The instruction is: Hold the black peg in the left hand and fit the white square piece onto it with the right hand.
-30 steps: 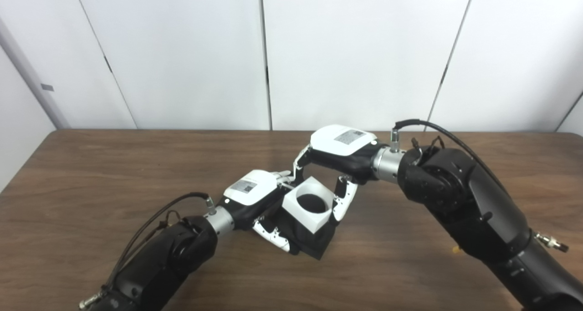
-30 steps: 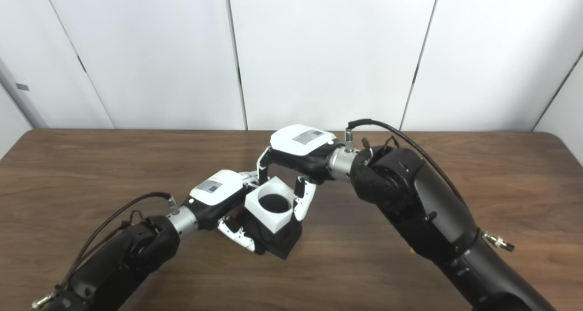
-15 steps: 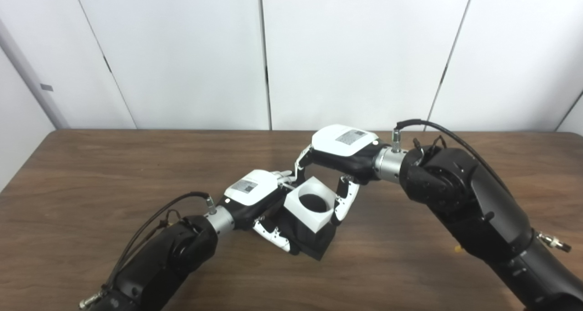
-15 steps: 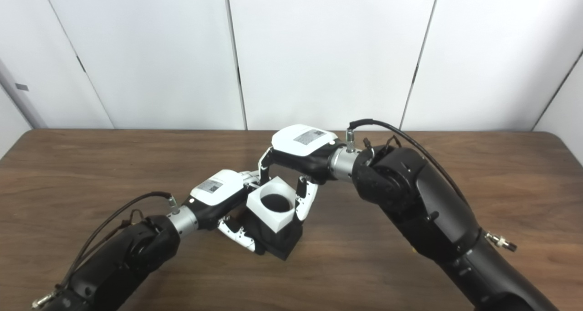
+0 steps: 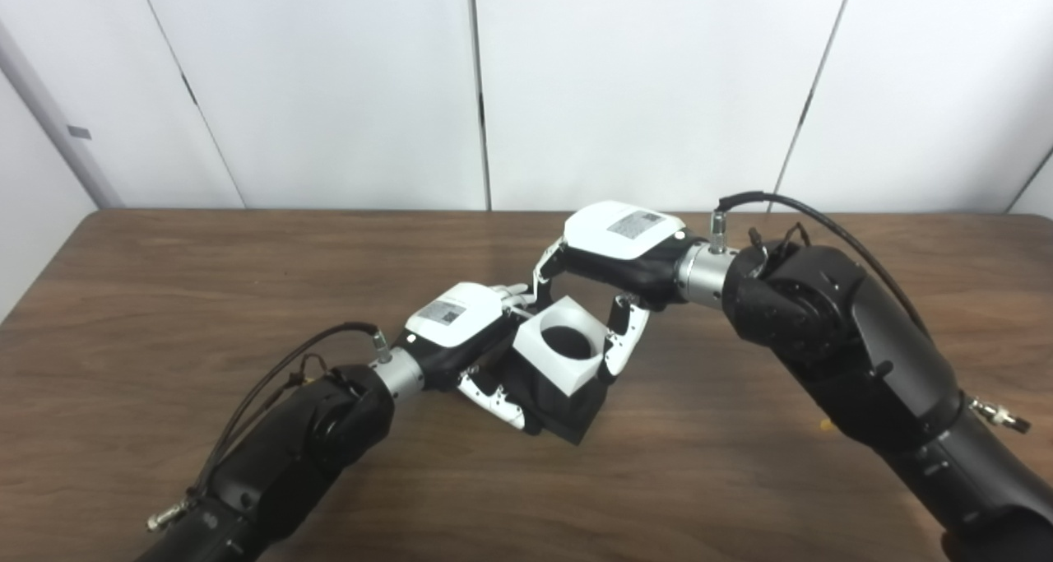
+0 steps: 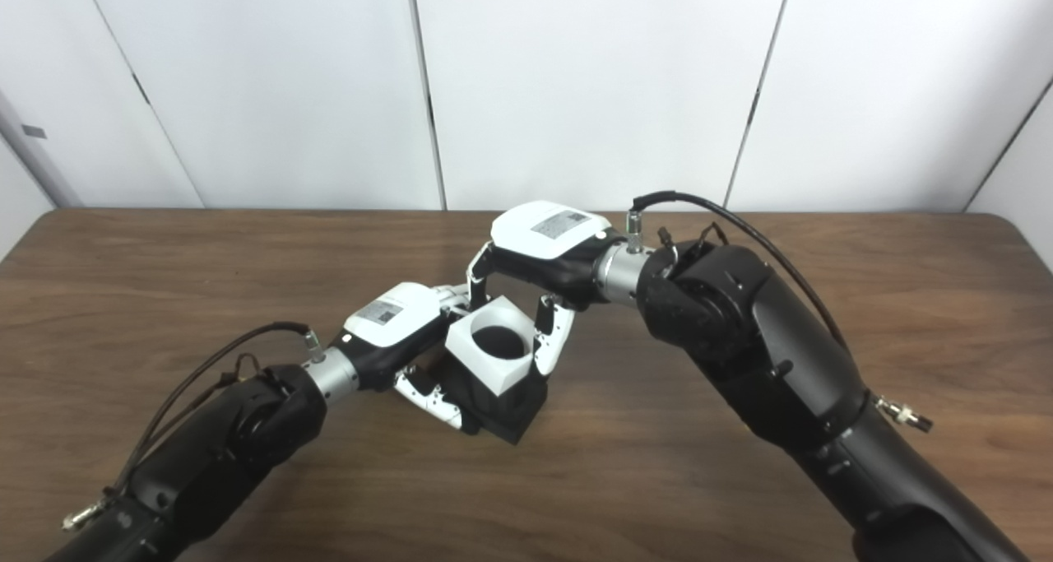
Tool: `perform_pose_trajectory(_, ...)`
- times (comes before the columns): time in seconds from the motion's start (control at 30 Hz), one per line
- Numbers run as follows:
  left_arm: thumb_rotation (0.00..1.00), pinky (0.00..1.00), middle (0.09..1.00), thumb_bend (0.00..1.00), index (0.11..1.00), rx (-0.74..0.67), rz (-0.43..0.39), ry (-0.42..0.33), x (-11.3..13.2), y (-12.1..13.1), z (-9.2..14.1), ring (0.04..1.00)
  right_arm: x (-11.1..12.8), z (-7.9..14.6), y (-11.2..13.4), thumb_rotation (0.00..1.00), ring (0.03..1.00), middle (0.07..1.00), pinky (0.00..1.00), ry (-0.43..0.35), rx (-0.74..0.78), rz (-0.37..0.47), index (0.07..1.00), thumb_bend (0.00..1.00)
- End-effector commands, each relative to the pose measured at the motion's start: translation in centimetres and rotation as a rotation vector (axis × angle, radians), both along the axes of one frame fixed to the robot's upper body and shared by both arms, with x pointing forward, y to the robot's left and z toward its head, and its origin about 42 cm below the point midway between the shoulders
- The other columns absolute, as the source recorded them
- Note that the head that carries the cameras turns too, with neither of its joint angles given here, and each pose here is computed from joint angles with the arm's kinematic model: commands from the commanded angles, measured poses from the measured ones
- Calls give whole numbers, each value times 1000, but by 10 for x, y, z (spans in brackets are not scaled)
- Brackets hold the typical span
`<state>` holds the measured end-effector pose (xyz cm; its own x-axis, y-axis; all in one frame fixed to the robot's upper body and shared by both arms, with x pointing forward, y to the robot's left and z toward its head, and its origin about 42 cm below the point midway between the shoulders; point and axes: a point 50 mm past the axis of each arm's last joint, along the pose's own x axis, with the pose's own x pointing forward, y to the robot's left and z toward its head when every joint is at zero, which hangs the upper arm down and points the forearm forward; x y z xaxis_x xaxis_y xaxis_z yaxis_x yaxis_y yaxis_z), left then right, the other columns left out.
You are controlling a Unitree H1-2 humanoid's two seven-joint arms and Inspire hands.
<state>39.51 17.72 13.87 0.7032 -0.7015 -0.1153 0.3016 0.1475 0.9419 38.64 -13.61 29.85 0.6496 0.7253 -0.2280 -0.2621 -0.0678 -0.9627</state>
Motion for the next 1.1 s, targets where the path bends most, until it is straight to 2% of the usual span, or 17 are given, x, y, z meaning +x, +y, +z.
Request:
perform_pose_trajectory(0.0,78,937,909,521,489,154,-44,142,-24,-3,-40,960,0,9,1,135,812,745,816,-42,-8,38,479,523)
perform_pose_trajectory(0.63,77,934,909,521,489,150,-43,153,-26,-6,-41,965,-4,-4,14,137,826,753,815,-7,-59,64,480,523)
perform_pose_trajectory(1.07,78,934,910,521,489,150,-43,147,-25,-5,-38,961,-4,-16,9,142,817,746,814,31,-87,55,484,519)
